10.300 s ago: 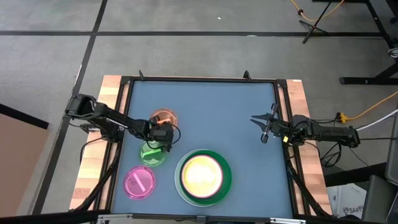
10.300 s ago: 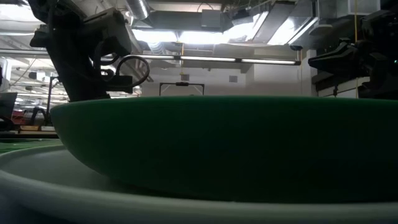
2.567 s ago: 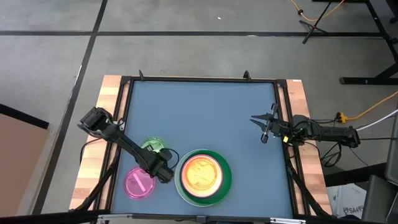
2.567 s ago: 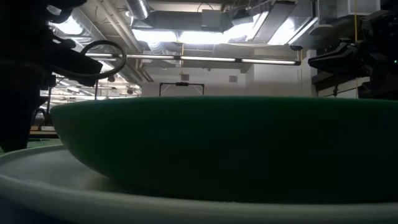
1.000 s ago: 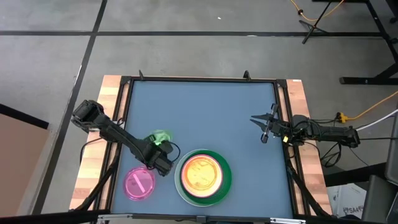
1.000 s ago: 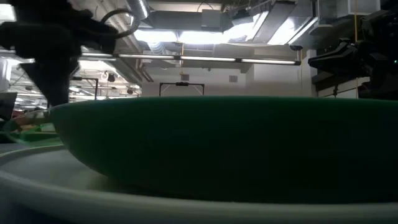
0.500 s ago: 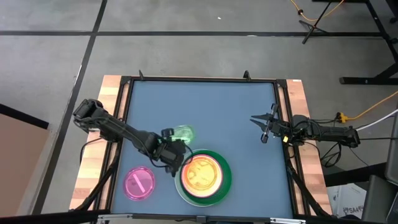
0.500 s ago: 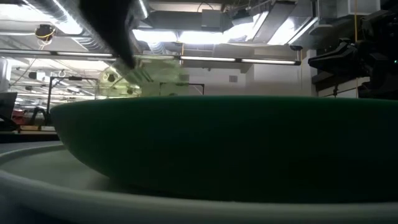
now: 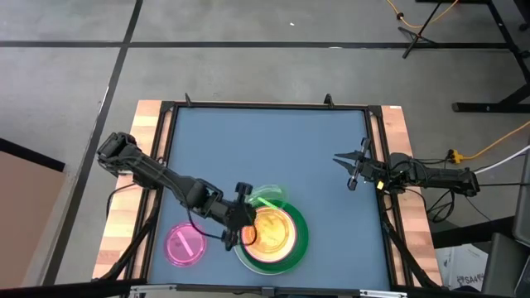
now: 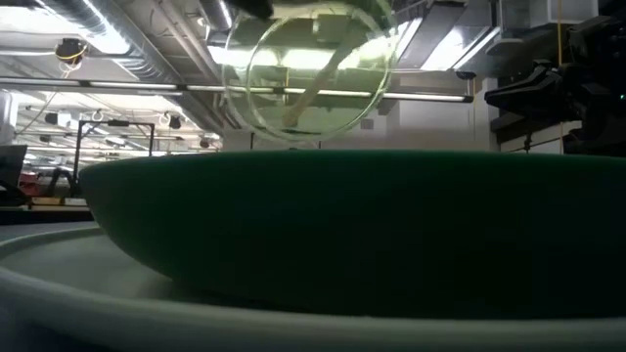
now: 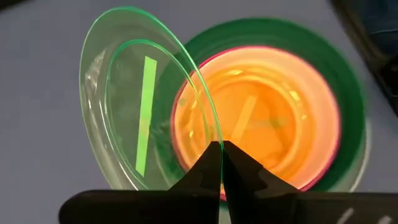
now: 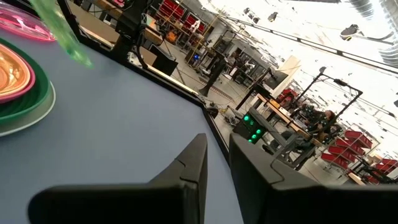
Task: Stack plastic plates
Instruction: Stack the green plate on the orange plate
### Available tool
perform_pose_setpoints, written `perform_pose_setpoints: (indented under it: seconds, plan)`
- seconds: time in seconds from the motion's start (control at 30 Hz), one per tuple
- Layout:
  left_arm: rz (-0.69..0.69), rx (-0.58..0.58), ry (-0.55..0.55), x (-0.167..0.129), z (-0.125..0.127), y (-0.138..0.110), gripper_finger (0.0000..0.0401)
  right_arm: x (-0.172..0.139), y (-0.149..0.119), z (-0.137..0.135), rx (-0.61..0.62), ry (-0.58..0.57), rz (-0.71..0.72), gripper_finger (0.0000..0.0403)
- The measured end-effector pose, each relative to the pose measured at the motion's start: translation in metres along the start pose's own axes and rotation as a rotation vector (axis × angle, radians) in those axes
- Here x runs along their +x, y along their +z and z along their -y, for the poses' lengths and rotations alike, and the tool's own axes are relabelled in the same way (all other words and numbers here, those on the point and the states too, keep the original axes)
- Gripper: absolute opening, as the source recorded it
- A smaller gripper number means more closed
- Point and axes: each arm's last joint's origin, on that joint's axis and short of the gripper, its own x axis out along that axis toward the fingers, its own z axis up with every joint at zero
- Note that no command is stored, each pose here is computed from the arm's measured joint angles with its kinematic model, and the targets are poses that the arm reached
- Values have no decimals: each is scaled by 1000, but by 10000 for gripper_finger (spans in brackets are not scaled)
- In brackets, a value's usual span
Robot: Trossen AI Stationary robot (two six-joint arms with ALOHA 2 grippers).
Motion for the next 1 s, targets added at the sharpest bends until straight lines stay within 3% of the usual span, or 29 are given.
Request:
perform_pose_setpoints:
  seconds: [0.43,1.0]
  plan:
    - [54,333,-132,4,33,1,0,0,0,0,0,0,0,62]
    - [-83,544,-101,60,58,-19,0,0,0,0,0,0,0,62]
